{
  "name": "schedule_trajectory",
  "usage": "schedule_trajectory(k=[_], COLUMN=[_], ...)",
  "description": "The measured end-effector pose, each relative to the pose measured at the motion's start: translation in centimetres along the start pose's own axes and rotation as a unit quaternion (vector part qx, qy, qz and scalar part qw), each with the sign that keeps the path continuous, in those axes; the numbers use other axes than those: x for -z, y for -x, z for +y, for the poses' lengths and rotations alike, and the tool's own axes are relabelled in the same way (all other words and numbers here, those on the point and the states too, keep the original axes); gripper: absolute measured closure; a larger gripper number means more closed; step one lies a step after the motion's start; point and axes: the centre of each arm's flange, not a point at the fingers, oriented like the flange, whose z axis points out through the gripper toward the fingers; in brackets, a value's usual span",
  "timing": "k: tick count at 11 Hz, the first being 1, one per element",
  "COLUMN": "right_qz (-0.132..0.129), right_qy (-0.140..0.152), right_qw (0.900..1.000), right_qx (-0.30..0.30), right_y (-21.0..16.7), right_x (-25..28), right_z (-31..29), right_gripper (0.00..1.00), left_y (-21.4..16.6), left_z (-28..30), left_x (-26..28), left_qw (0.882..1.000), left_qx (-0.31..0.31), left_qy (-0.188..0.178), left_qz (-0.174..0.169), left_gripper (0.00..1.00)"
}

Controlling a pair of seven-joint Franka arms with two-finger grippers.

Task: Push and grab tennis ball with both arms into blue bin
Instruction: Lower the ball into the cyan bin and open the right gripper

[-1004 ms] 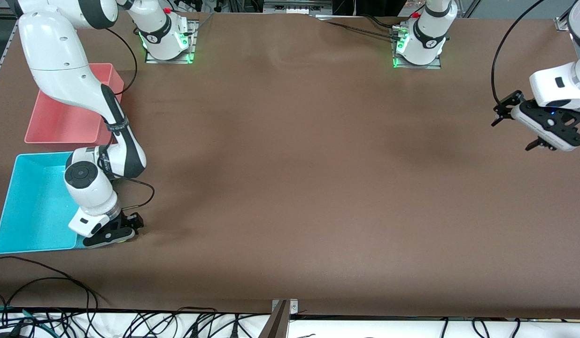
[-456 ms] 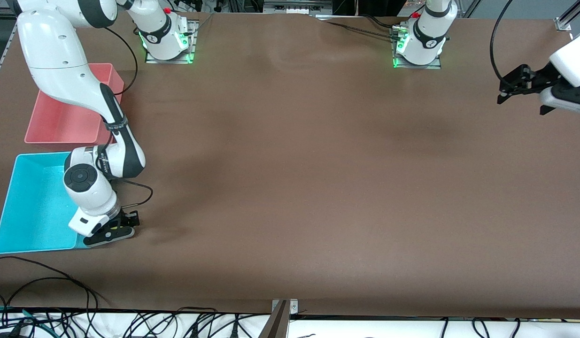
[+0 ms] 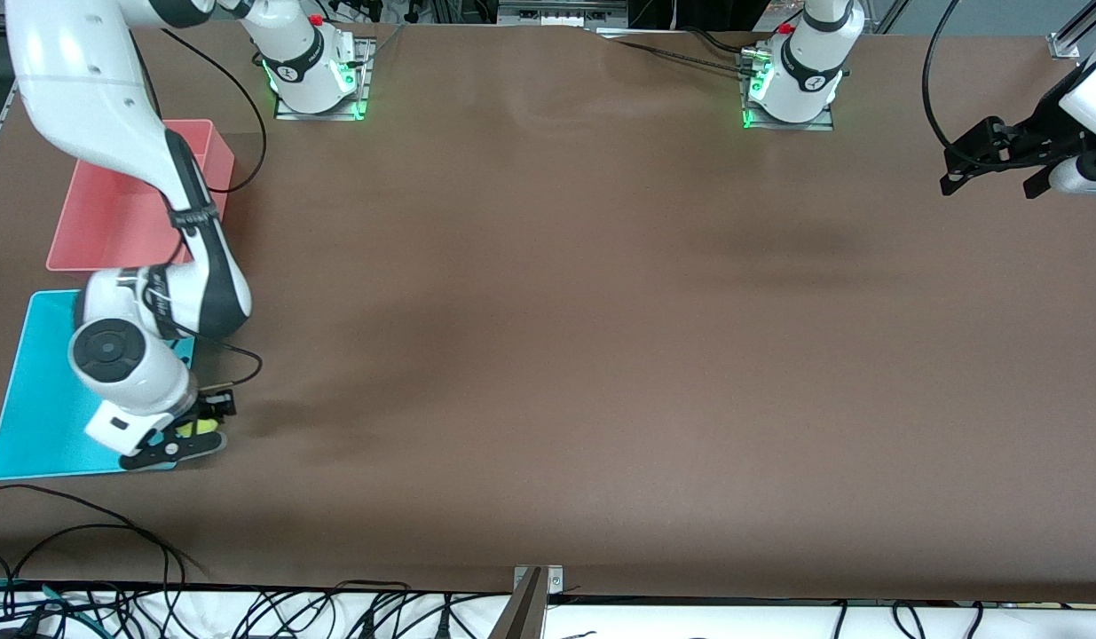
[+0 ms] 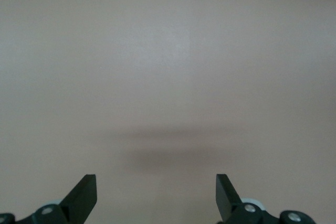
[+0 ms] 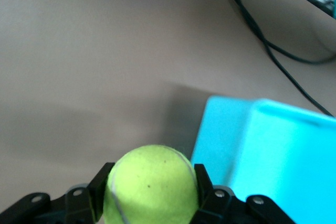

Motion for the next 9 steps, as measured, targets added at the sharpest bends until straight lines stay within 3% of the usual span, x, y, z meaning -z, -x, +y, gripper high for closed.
schedule_trajectory(k=[2,5,6,9], right_qz=[-0.047,-0.108,-0.114,-0.100], right_qy=[-0.015,-0.109,-0.138,-0.210], right_qw=[0.999,0.988,0.983,0.972], right_qx=[0.006,0.020,0.027,0.045], right_y=[1.4,6.2,8.1,13.0], right_x=[4.2,4.6,3.4,-0.9], right_z=[1.7,7.7,10.5,16.8], right_gripper=[0.34,0.34,0.34,0.34], left_y=[-0.1,-0.4,-0.4,-0.4], left_z=[0.2,0.3,0.3,0.1], left_x=[-0.2,-0.4,-0.4,-0.3], left_qw=[1.000,1.000,1.000,1.000], left_qx=[0.006,0.006,0.006,0.008], left_qy=[0.000,0.000,0.000,0.000], left_qz=[-0.002,-0.004,-0.003,-0.002], left_gripper=[0.00,0.00,0.00,0.00])
